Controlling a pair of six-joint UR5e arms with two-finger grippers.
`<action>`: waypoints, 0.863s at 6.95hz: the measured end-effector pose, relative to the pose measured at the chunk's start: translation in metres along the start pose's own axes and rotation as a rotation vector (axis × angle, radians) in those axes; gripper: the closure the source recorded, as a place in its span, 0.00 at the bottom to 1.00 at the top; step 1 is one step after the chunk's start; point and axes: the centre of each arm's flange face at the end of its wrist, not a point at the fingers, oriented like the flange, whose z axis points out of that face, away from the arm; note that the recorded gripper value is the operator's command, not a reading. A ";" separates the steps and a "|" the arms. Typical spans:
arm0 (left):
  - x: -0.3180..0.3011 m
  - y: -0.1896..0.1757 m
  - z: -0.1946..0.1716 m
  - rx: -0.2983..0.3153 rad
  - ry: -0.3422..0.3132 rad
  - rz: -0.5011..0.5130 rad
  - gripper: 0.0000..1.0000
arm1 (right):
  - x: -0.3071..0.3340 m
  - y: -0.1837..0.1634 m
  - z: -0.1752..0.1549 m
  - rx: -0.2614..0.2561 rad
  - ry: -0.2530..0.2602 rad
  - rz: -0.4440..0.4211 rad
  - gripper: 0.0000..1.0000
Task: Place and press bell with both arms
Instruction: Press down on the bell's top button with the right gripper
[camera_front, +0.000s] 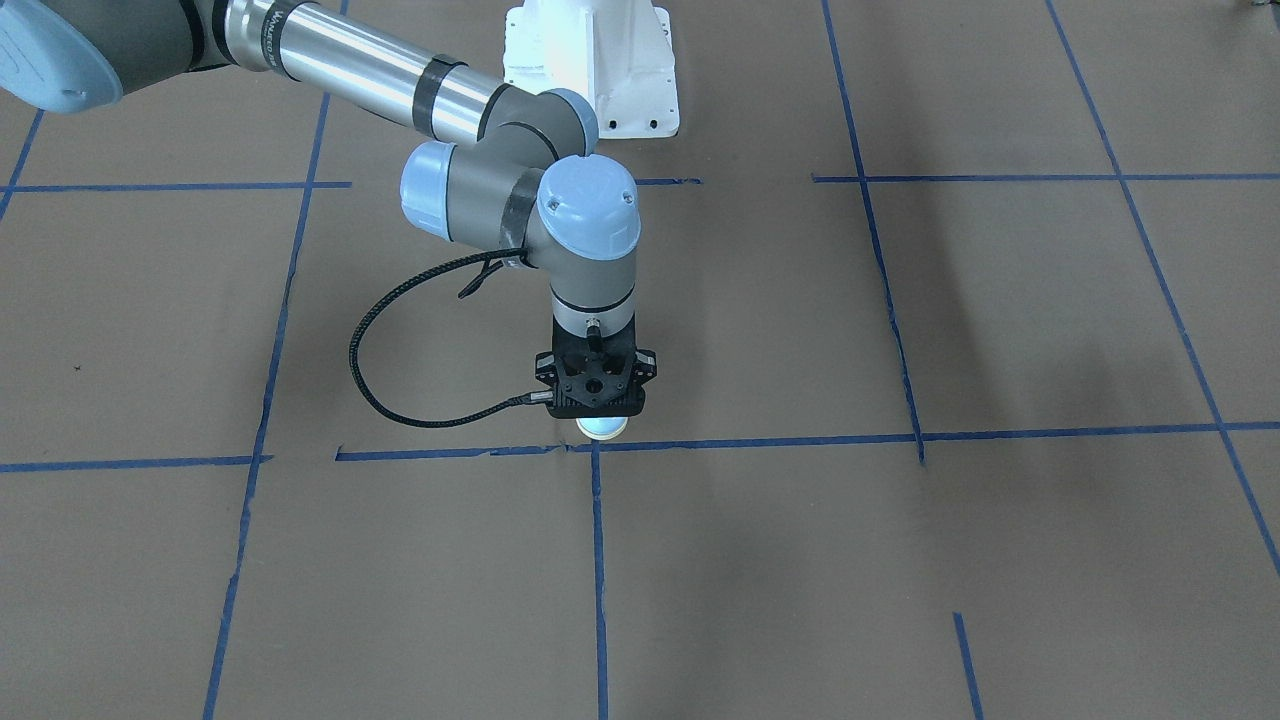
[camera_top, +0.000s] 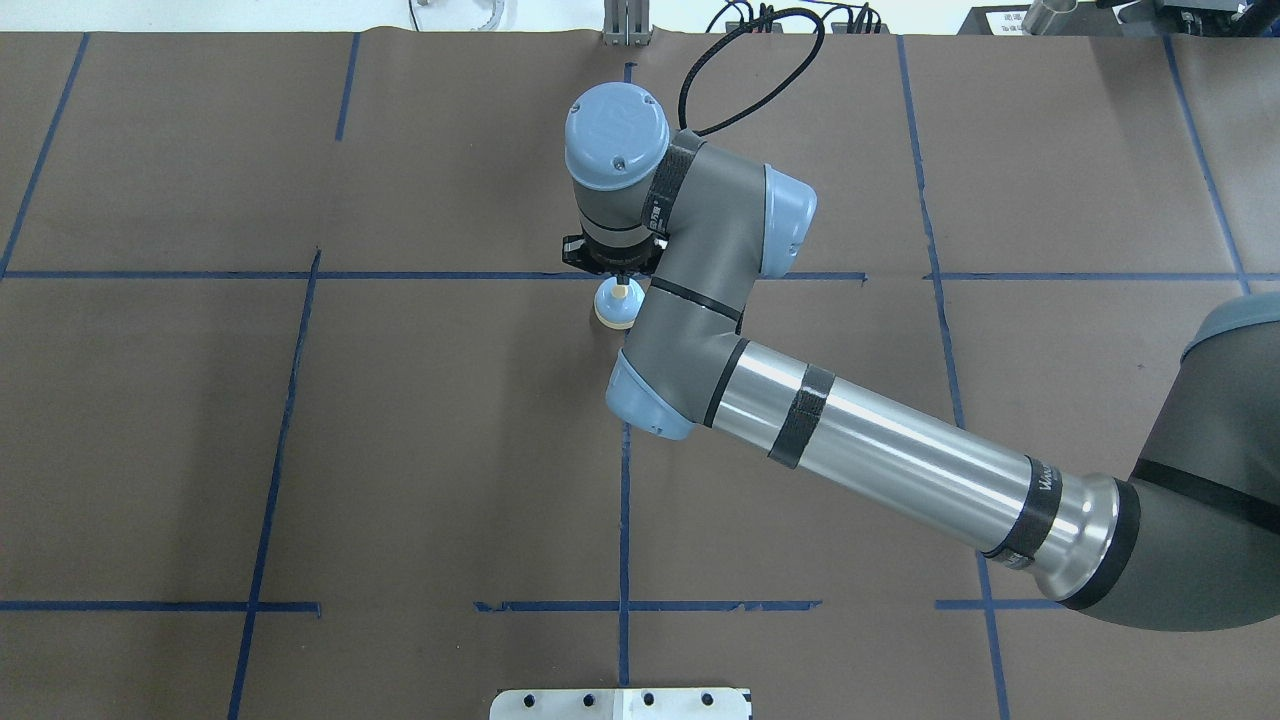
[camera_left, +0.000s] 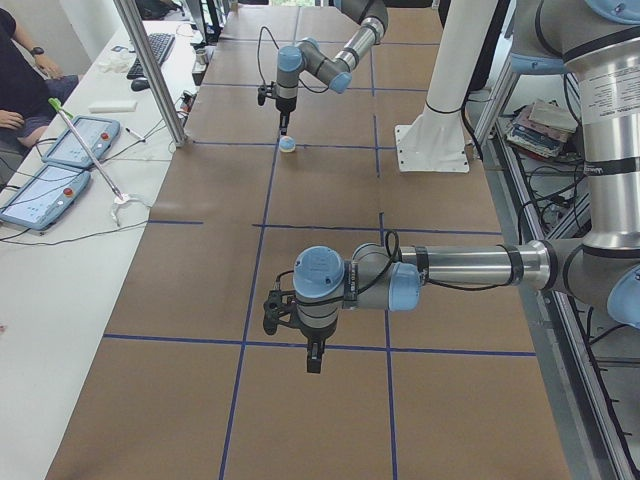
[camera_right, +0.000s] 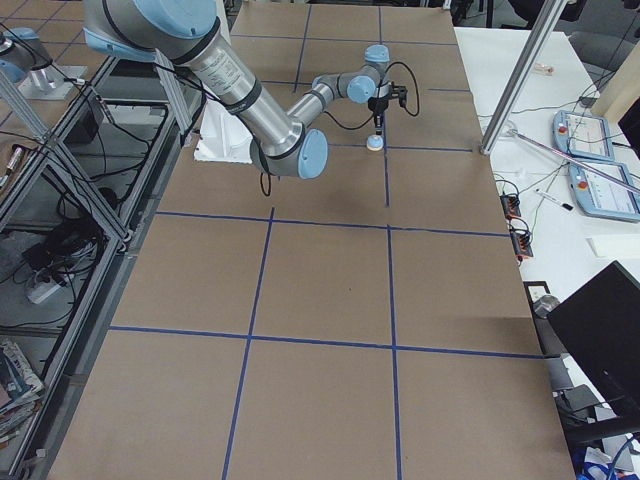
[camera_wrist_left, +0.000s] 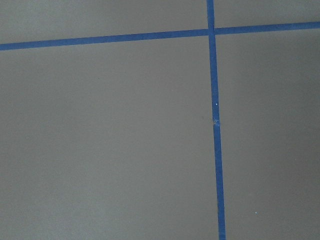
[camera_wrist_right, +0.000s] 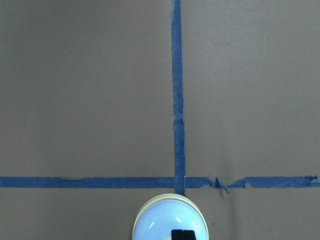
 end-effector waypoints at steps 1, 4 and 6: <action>0.000 0.000 0.000 0.000 0.000 0.000 0.00 | 0.001 -0.001 0.002 -0.003 0.007 -0.001 0.99; -0.001 0.000 0.001 -0.002 -0.001 -0.001 0.00 | -0.006 0.000 0.004 -0.007 0.012 0.006 0.99; -0.001 0.000 0.001 -0.003 0.000 -0.003 0.00 | -0.010 0.003 0.006 -0.010 0.013 0.005 0.99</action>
